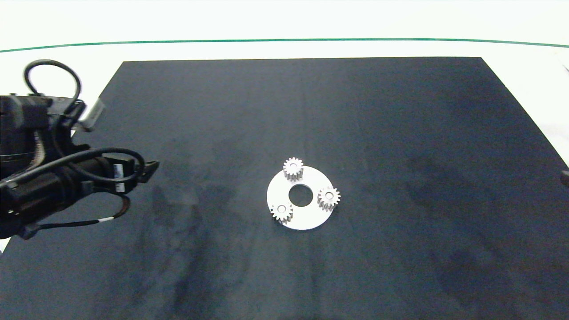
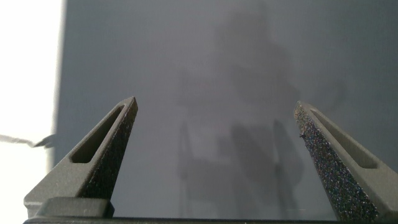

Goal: Install three planetary gears onto the carrier pins

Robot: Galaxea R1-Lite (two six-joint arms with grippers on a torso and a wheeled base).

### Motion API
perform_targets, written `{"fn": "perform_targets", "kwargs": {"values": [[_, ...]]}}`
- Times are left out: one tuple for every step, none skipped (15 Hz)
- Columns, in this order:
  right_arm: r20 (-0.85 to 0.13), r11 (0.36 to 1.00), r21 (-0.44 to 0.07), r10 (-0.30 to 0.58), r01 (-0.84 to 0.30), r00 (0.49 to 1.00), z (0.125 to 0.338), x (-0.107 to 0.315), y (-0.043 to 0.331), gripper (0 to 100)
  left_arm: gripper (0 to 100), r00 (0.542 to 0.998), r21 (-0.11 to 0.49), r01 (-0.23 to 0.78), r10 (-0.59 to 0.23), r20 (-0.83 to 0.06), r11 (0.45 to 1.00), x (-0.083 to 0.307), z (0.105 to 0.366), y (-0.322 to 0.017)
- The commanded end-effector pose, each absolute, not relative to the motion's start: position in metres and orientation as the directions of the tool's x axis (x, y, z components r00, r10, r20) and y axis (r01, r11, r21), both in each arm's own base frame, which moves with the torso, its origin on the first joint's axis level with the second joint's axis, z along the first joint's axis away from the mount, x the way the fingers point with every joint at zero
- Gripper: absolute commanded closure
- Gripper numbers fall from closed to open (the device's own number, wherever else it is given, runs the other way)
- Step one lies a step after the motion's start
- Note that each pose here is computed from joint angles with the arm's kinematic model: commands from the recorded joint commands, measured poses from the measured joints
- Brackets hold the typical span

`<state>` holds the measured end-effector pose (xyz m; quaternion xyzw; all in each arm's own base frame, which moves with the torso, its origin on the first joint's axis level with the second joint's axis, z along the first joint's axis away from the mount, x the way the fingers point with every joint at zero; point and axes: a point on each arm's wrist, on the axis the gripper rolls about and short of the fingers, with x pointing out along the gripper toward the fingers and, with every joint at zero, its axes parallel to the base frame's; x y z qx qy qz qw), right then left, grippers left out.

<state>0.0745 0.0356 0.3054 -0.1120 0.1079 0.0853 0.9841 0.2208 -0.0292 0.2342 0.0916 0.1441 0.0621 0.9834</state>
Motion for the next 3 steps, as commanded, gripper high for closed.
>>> {"fn": "perform_targets", "kwargs": {"values": [[-0.232, 0.964, -0.261, -0.103, 0.040, 0.967, 0.278, 0.058, 0.012, 0, 0, 0.957, 0.147, -0.230, 0.251, -0.146, 0.962, 0.171, 0.248, -0.002], [-0.215, 0.961, -0.258, -0.161, 0.103, 0.963, 0.268, 0.046, 0.004, 0, 0, 0.965, 0.093, -0.238, 0.246, -0.094, 0.967, 0.155, 0.256, -0.002], [-0.204, 0.953, -0.257, -0.217, 0.161, 0.955, 0.258, 0.035, -0.001, 0, 0, 0.968, 0.045, -0.245, 0.248, -0.050, 0.968, 0.141, 0.262, -0.001]]}}
